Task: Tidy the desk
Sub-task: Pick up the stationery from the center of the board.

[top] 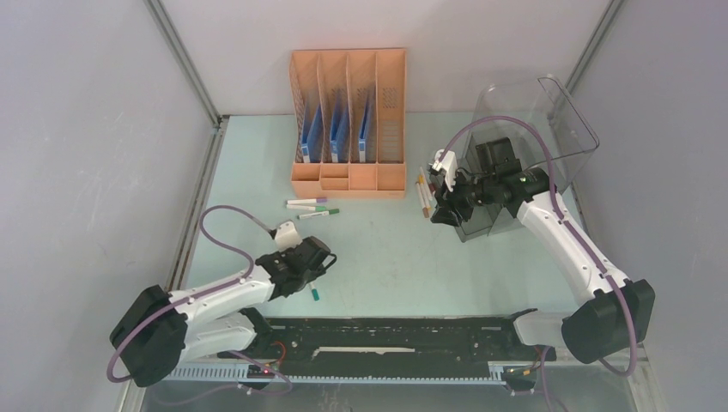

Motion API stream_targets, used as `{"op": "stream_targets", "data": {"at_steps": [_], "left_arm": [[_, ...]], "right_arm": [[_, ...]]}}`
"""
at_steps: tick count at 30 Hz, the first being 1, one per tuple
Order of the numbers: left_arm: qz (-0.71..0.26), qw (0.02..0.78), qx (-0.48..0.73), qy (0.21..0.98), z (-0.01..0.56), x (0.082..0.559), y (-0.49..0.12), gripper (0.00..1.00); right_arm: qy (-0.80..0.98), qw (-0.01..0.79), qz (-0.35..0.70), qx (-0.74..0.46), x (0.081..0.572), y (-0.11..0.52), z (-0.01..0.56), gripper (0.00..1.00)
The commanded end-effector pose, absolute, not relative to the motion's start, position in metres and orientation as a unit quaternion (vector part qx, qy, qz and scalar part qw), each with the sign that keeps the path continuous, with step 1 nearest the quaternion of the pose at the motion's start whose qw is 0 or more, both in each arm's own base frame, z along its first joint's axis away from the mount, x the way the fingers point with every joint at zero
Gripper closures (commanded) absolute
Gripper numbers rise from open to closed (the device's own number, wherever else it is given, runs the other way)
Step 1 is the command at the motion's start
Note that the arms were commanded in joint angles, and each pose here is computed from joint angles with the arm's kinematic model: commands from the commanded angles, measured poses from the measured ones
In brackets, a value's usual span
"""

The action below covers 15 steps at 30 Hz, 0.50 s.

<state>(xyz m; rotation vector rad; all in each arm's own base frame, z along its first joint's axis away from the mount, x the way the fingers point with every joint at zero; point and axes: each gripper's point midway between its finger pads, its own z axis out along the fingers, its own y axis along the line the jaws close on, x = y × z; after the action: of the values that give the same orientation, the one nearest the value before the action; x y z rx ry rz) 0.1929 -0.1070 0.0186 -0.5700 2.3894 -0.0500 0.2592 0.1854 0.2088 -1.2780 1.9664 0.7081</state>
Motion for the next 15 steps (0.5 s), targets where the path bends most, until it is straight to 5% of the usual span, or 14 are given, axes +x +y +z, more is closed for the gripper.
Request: {"op": "stream_targets", "data": {"at_steps": [1, 15], "left_arm": [[-0.019, 0.331, -0.227, 0.916, 0.019, 0.197, -0.111, 0.41], [0.009, 0.308, -0.214, 0.927, 0.009, 0.196, -0.111, 0.57]], "right_arm": [[0.742, 0.36, 0.264, -0.5, 0.264, 0.188, 0.224, 0.53], [0.742, 0.361, 0.263, -0.5, 0.264, 0.187, 0.224, 0.53]]}}
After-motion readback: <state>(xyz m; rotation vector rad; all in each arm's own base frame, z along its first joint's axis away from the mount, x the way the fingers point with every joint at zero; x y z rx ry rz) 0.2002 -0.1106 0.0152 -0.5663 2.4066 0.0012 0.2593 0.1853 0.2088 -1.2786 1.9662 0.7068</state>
